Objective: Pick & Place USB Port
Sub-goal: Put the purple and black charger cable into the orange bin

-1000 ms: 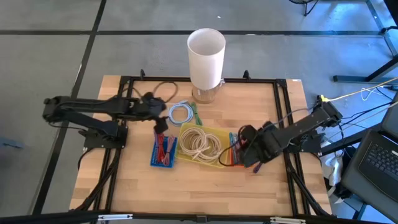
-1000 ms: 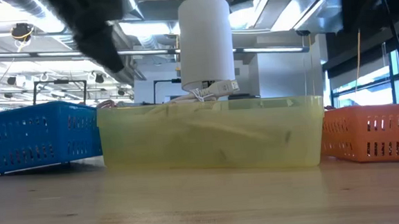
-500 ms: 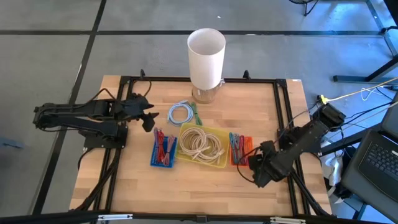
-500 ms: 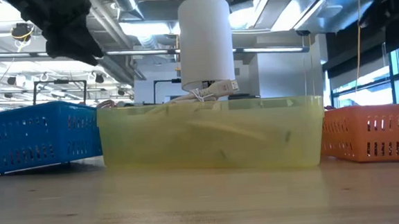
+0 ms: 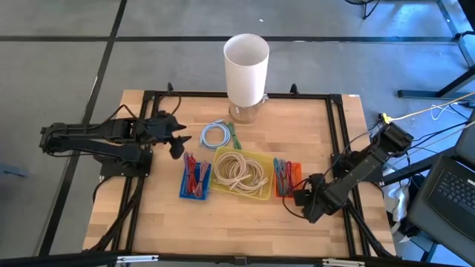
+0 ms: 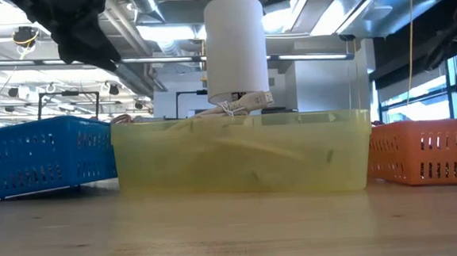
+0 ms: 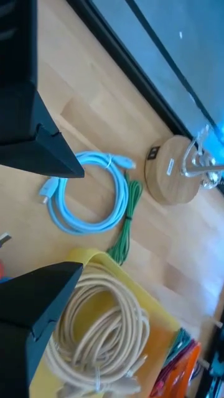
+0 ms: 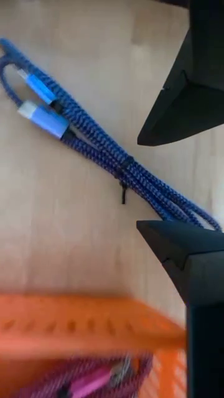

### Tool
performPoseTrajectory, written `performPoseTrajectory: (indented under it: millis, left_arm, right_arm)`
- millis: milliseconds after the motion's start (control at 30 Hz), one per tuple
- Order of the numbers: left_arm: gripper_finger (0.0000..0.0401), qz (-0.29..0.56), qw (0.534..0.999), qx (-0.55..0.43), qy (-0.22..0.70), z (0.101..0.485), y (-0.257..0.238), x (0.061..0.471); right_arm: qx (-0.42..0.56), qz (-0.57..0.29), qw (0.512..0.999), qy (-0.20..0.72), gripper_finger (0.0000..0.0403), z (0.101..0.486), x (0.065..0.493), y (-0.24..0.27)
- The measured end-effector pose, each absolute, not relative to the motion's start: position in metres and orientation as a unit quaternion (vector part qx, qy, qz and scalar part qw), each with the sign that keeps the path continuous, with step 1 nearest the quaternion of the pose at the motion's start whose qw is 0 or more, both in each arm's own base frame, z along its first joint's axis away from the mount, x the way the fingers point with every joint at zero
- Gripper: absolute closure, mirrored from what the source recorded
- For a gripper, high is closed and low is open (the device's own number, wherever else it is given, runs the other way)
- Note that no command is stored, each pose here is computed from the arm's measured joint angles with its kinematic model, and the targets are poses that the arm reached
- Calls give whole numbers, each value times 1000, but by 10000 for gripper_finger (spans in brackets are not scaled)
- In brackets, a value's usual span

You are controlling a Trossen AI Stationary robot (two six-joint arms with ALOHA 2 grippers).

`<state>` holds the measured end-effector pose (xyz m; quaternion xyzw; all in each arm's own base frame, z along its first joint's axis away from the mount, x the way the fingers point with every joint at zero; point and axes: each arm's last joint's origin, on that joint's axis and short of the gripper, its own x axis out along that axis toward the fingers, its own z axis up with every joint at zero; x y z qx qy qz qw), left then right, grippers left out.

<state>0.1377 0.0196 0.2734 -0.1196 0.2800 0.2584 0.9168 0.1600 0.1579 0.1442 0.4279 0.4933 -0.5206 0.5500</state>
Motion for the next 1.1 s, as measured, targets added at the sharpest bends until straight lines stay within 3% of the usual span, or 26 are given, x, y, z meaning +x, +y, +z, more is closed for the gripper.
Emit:
performPoseTrajectory:
  millis: [233, 533, 867, 1100]
  left_arm:
    - [175, 249, 918, -122, 283, 273, 19, 138]
    - [175, 251, 917, -129, 281, 273, 19, 138]
    - [175, 255, 916, -137, 278, 273, 19, 138]
    - [175, 260, 915, -140, 276, 273, 19, 138]
  right_arm:
    - [416, -531, 546, 496, 233, 136, 154, 152]
    - [393, -544, 549, 499, 384, 132, 148, 146]
    - [315, -592, 562, 484, 384, 184, 156, 151]
    - [318, -539, 678, 385, 384, 225, 177, 161]
